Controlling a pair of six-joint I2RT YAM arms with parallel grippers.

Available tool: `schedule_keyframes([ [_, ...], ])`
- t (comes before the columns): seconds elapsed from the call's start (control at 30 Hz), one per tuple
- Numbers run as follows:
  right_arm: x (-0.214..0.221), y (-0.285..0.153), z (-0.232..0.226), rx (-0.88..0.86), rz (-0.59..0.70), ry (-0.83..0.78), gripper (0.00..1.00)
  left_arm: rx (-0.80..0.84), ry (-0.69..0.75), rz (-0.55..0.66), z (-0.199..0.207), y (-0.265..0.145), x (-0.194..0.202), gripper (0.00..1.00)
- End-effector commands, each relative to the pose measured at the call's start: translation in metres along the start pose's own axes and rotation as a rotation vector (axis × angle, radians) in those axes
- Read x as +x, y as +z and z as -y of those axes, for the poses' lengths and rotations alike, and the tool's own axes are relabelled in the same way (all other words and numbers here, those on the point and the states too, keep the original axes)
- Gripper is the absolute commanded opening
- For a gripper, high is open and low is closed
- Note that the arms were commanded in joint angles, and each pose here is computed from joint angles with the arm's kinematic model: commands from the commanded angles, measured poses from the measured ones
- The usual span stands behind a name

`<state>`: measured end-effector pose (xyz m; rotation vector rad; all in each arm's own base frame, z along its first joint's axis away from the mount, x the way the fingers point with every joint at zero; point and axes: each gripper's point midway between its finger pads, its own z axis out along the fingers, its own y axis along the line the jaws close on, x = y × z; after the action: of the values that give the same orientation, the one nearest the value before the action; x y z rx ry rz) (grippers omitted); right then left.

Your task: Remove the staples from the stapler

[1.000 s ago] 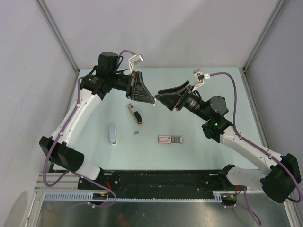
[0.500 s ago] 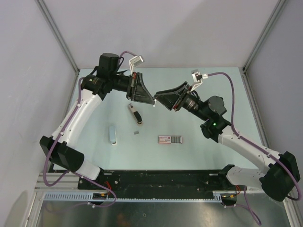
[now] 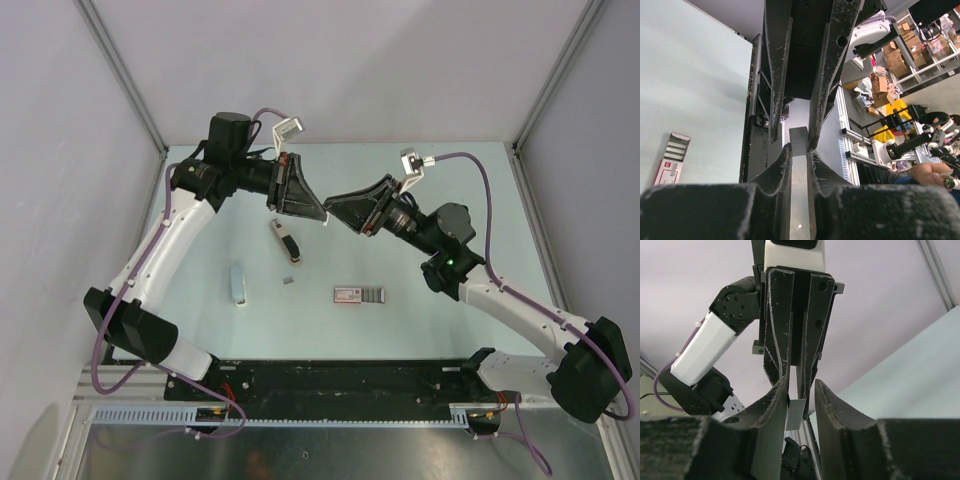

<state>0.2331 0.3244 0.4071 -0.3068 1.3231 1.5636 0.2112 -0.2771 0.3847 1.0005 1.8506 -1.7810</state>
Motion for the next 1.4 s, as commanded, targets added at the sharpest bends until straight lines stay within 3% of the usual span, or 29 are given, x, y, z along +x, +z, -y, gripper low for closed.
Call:
schedule_keyframes([
  [0.0, -0.007, 0.003, -0.013, -0.048, 0.018, -0.010, 0.30, 0.049, 0.066, -0.003, 0.024, -0.003, 0.002, 0.08],
  [0.13, -0.007, 0.002, -0.013, -0.048, 0.019, -0.007, 0.21, 0.043, 0.069, 0.001, 0.024, -0.003, 0.000, 0.09],
  [0.27, -0.009, 0.001, -0.013, -0.042, 0.023, -0.009, 0.13, 0.018, 0.067, 0.008, 0.019, -0.003, -0.002, 0.17],
  [0.37, -0.010, -0.002, -0.005, 0.005, 0.016, -0.021, 0.08, -0.029, 0.076, 0.025, 0.012, -0.005, -0.005, 0.29],
  [0.43, -0.008, -0.005, 0.008, 0.086, -0.002, -0.035, 0.05, -0.083, 0.088, 0.046, 0.004, -0.009, -0.009, 0.42],
  [0.53, -0.004, -0.015, 0.035, 0.249, -0.038, -0.062, 0.03, -0.192, 0.125, 0.083, -0.010, -0.017, -0.015, 0.60],
  [0.67, 0.006, -0.040, 0.076, 0.496, -0.089, -0.090, 0.02, -0.333, 0.181, 0.109, -0.033, -0.027, -0.016, 0.74],
  [0.87, 0.041, -0.104, 0.152, 1.034, -0.216, -0.119, 0.00, -0.631, 0.164, 0.088, -0.106, -0.047, 0.001, 0.74],
  [0.97, 0.068, -0.132, 0.174, 1.208, -0.307, -0.142, 0.00, -0.745, 0.157, 0.040, -0.138, -0.058, 0.020, 0.73],
  [1.13, 0.110, -0.159, 0.192, 1.373, -0.417, -0.149, 0.00, -0.830, 0.158, -0.038, -0.163, -0.065, 0.050, 0.72],
  [1.37, 0.148, -0.163, 0.203, 1.451, -0.446, -0.120, 0.00, -0.860, 0.163, -0.104, -0.175, -0.066, 0.074, 0.70],
])
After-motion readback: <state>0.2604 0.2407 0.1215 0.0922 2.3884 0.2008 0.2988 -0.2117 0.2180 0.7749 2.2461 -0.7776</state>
